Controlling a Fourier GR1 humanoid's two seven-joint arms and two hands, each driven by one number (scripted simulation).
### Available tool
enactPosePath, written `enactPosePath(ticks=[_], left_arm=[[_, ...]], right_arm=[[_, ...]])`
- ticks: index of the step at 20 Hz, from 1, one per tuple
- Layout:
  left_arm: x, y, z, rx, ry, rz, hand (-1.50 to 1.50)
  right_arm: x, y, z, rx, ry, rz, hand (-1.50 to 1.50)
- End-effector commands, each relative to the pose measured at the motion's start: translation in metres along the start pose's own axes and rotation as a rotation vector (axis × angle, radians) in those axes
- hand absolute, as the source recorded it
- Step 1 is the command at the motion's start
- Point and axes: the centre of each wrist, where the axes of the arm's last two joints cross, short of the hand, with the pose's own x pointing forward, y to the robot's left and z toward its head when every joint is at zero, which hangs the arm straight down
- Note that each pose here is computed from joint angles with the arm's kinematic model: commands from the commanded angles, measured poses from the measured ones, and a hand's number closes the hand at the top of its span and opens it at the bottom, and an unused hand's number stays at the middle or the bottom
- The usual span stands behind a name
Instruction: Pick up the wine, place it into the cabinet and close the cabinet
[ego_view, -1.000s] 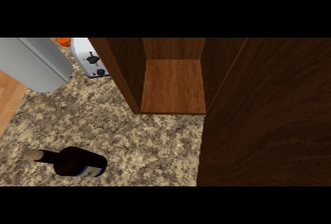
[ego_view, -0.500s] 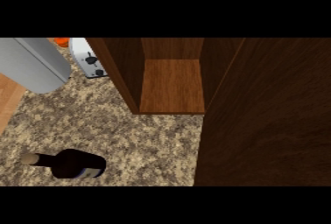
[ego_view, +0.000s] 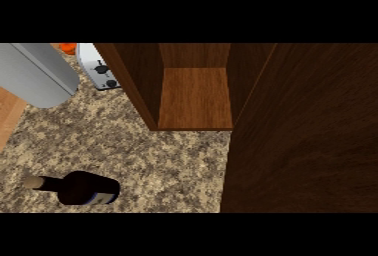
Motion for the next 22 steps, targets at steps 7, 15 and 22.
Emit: enactPosePath(ticks=[7,15,22], left_arm=[[-0.038,0.024,-0.009,0.077,0.003,-0.022,-1.50],[-0.081,0.041,-0.006,0.106,0.080,-0.055,-1.50],[-0.097,0.040,0.004,0.114,0.114,-0.075,-1.50]], right_arm=[[0.032,0.004,0.014,0.053,-0.047,-0.038,-1.50],[0.040,0.001,0.006,0.067,-0.063,-0.024,-1.50],[0.034,0.007,0.037,0.047,-0.045,-0.046,-1.50]])
